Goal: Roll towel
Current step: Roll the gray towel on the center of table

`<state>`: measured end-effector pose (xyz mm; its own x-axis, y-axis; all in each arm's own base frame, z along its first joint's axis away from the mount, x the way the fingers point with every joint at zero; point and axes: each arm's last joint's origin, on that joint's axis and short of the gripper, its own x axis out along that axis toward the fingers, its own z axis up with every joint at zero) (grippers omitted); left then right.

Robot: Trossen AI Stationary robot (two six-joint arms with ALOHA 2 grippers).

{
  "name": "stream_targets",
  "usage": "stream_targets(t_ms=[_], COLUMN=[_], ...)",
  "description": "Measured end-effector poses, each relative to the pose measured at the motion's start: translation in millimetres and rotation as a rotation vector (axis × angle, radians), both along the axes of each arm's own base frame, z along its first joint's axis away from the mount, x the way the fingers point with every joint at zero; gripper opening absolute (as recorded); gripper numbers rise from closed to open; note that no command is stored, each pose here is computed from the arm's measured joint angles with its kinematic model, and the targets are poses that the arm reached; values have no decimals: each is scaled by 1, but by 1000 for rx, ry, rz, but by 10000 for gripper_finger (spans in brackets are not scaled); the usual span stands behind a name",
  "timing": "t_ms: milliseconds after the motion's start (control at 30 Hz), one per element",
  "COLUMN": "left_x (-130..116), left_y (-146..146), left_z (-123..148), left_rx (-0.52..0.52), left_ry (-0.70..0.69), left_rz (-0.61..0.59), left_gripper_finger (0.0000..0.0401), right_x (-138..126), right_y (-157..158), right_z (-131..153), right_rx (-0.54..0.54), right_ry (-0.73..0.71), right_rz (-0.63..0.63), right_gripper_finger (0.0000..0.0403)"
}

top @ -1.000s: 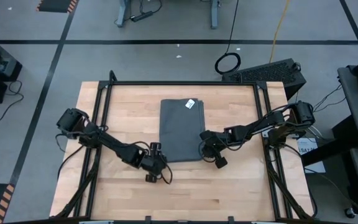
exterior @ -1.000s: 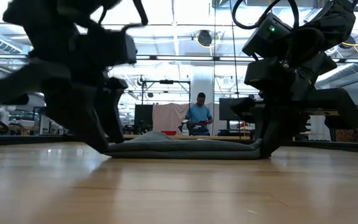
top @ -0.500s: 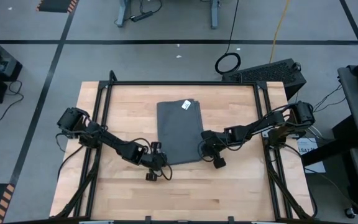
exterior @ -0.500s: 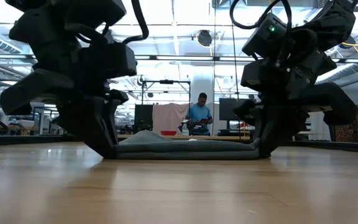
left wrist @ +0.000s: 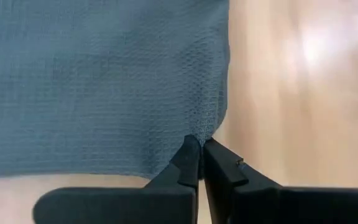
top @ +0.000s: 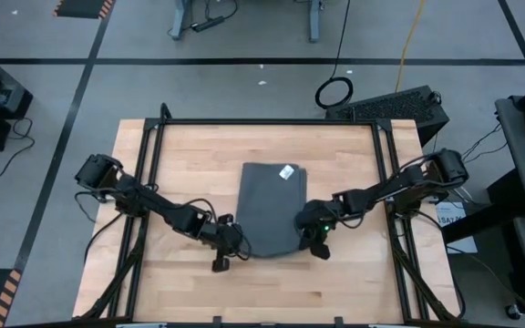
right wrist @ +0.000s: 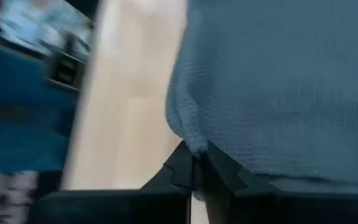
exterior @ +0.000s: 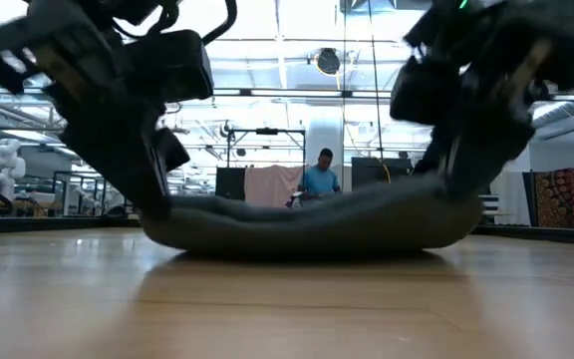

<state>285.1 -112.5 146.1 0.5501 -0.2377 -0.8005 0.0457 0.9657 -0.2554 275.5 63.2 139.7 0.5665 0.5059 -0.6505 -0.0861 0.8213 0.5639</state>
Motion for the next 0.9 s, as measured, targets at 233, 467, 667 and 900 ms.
stream_targets(t_ms=[233,467,667,900], left_x=[-4,-5,5,14], left_y=[-5,-5,11,35], left_z=[22,26,29,23], left_rx=[-224,-338,-364,-510], left_ry=[-6,34,-20,34], left_rz=[-64,-99,-71,-46], left_gripper_finger=[11,11,11,10], right_x=[1,-4,-6,-8], right_y=[22,37,40,42], right_z=[13,15,14,14], right_rx=[203,317,327,339], right_ry=[17,102,127,154], right_rz=[-59,-33,-9,-12], right_gripper_finger=[8,8,8,5])
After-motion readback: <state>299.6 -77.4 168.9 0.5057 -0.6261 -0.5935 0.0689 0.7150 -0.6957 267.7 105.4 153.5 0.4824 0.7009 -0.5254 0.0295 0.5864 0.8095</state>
